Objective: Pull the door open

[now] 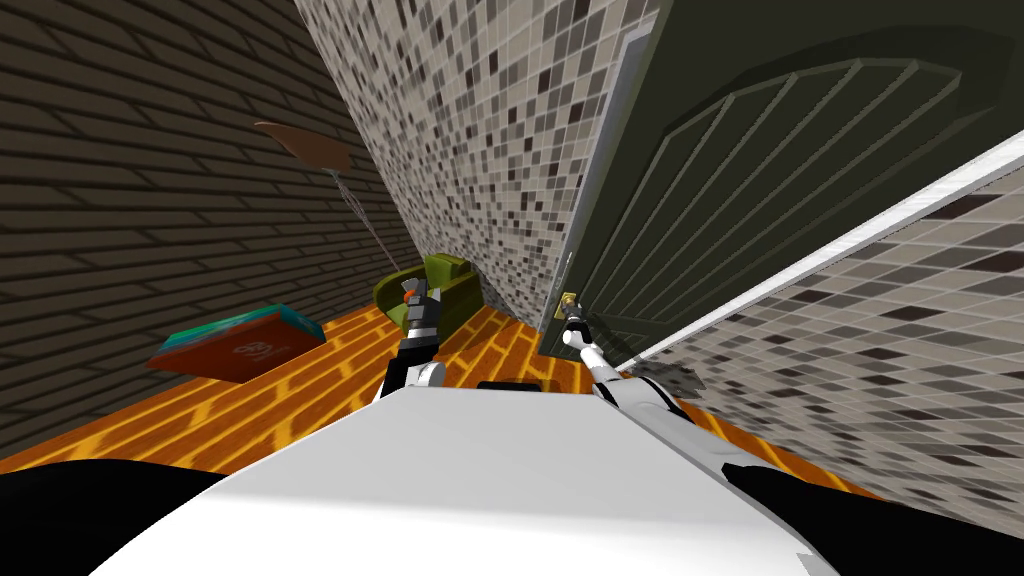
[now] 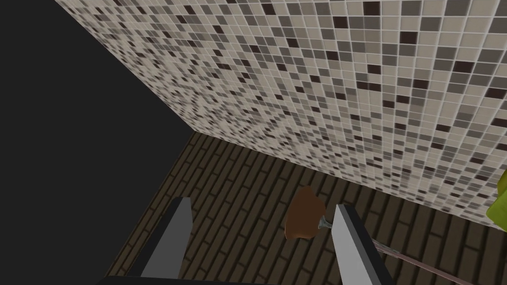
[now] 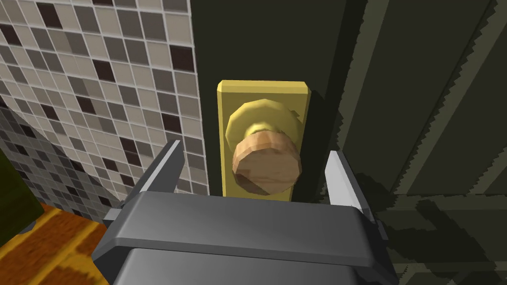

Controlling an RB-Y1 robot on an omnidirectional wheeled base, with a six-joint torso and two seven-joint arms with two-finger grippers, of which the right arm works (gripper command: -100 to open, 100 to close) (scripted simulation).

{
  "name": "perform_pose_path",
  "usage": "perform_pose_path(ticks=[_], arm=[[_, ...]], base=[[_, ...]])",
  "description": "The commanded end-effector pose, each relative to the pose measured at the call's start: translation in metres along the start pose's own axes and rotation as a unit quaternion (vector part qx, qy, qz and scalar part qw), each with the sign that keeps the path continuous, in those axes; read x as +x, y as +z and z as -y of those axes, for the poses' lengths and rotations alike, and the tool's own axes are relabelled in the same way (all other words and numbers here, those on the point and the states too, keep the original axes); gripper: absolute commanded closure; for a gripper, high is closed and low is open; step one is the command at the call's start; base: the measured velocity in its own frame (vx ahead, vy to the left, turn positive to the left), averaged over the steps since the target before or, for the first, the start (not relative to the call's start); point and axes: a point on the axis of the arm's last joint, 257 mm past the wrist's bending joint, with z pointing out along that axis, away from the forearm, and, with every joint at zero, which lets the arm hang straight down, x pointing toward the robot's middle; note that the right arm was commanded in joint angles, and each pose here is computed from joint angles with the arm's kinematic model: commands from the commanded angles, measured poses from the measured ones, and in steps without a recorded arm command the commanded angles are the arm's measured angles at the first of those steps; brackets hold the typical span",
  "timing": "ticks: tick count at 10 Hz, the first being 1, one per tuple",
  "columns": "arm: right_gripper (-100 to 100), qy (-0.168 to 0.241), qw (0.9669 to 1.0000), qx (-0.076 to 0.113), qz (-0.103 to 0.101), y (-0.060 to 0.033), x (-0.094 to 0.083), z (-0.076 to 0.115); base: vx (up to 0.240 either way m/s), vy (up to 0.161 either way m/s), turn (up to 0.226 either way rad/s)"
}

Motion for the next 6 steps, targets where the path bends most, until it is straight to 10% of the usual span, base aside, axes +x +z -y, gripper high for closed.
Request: perform_pose_path(ticks=[1, 2, 3, 6], arm=[[-100, 0.000, 1.0000, -0.002, -0.001, -0.0011, -0.0002, -0.0018], [-100, 0.000, 1.0000, -0.001, -0.001, -0.0010, 0.0000, -0.0011], [100, 0.000, 1.0000, -0.001, -0.001, -0.0010, 0.0000, -0.0011], [100, 0.000, 1.0000, -0.001, -0.001, -0.0010, 0.0000, -0.0011]], base=[[0.173, -0.051, 0.021], [0.081, -0.022, 0.007], [-0.005, -0.002, -0.020], [-0.023, 0.001, 0.001]])
